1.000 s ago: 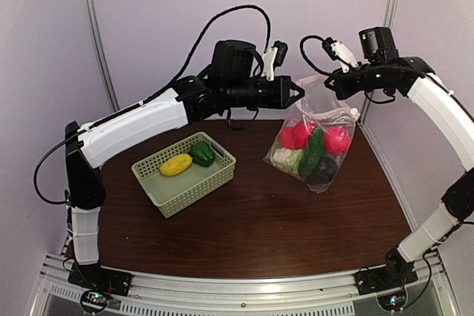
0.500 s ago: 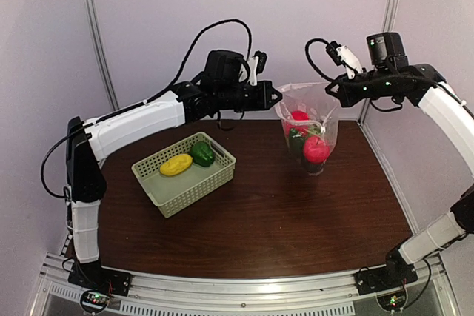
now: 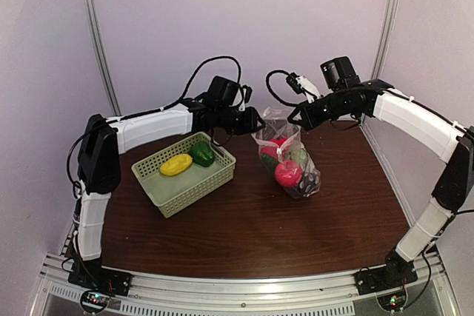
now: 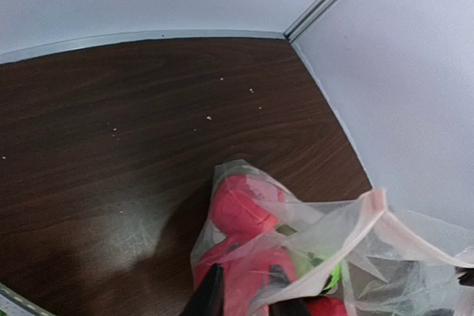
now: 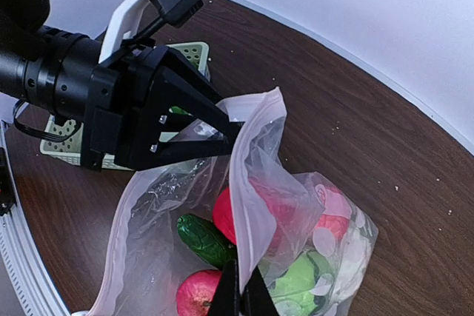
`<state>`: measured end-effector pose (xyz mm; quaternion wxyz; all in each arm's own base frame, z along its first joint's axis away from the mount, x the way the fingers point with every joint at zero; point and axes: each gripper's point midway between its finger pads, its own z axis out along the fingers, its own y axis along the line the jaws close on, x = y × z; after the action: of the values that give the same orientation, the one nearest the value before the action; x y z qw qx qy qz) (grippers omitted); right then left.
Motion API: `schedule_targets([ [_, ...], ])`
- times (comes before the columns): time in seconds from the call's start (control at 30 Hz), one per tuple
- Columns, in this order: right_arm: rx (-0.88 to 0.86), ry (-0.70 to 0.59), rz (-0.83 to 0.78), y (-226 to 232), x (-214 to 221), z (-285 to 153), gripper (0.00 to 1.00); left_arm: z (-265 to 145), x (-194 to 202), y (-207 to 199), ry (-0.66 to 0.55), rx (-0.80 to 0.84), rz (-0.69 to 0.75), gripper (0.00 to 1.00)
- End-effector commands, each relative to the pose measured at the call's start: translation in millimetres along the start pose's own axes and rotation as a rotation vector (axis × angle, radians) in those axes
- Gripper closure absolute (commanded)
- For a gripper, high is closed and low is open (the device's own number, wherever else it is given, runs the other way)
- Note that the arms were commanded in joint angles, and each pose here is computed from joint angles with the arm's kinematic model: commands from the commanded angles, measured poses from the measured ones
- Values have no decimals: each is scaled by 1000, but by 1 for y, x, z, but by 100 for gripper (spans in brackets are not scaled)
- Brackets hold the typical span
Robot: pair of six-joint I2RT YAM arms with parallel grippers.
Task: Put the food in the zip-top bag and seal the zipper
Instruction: Adjust the zipper food storage bag at the center of the board.
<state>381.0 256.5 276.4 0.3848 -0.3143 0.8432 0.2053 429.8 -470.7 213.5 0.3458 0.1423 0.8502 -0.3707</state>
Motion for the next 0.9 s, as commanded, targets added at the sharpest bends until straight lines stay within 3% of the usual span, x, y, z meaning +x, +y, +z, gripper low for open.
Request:
schedule_targets([
  [0.0,-127,-43,14,27,-10,23,100,-35,-14,0,-48,-23,-9,59],
  [0.2,-220,17,-21,65,8,51,100,-124,-25,-7,-132,-79,32,23],
  [0.37,-254,93,-84,88,40,64,100,-177,-14,12,-139,-215,96,17],
  [0.5,-307,189,-164,109,72,62,100,-206,-13,30,-164,-294,117,6],
  [0.87,-348,485,-468,105,187,-8,100,-212,-8,46,-149,-314,134,6],
])
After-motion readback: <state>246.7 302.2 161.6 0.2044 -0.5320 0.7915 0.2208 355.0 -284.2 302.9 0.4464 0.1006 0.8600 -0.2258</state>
